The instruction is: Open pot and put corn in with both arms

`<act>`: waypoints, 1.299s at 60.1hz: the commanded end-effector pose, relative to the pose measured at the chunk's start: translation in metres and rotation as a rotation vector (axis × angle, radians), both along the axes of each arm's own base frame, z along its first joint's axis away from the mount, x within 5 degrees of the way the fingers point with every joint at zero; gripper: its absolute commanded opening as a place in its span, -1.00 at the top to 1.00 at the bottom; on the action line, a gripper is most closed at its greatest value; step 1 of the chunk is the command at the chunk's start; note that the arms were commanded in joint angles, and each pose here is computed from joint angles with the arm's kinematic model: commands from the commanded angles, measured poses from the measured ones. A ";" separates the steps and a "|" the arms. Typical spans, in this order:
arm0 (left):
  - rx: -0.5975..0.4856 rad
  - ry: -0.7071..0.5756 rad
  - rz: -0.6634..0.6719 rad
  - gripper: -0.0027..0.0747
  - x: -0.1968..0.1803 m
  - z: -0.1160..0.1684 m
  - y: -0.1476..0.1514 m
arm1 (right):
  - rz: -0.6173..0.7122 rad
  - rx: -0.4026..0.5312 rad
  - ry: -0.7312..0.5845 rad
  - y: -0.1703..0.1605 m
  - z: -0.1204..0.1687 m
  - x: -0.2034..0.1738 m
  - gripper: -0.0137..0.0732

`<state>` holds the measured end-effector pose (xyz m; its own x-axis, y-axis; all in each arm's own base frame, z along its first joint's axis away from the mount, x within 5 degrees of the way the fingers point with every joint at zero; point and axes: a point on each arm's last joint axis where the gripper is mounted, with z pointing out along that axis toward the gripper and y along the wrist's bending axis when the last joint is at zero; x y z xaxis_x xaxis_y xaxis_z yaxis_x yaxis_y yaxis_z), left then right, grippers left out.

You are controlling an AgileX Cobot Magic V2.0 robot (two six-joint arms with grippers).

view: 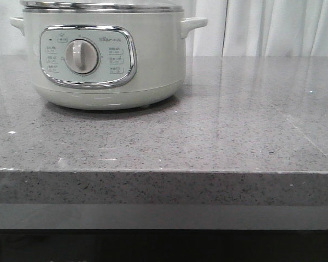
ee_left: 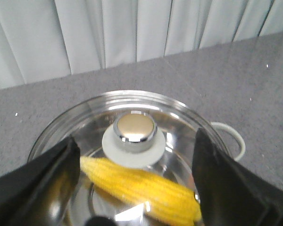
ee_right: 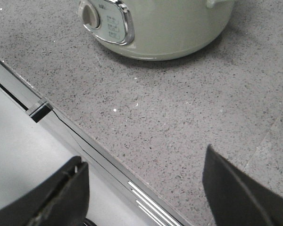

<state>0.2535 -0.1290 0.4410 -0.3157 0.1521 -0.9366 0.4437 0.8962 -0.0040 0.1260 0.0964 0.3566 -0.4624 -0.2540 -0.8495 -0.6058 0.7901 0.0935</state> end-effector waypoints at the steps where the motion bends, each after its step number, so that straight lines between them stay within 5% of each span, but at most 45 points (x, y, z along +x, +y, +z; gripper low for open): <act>1: -0.029 -0.051 -0.001 -0.34 -0.029 0.022 0.014 | -0.006 0.045 -0.075 0.001 0.013 0.003 -0.53; 31: -0.049 -0.004 -0.011 -0.34 -0.138 -0.047 0.068 | -0.006 0.045 -0.075 0.001 0.013 0.003 -0.53; 49: -0.044 0.008 -0.011 -0.34 -0.151 -0.071 0.075 | -0.006 0.045 -0.075 0.001 0.013 0.003 -0.53; 54: -0.052 -0.009 -0.011 -0.19 -0.150 -0.069 0.075 | -0.006 0.045 -0.074 0.001 0.013 0.003 -0.50; 59: -0.063 -0.030 -0.011 0.12 -0.150 -0.067 0.074 | -0.006 0.045 -0.074 0.001 0.013 0.003 -0.29; 72: -0.071 -0.046 -0.011 0.93 -0.149 -0.066 0.074 | -0.006 0.045 -0.074 0.001 0.012 0.003 0.66; 78: -0.074 -0.052 -0.011 0.98 -0.149 -0.065 0.074 | -0.006 0.045 -0.074 0.001 0.012 0.003 0.84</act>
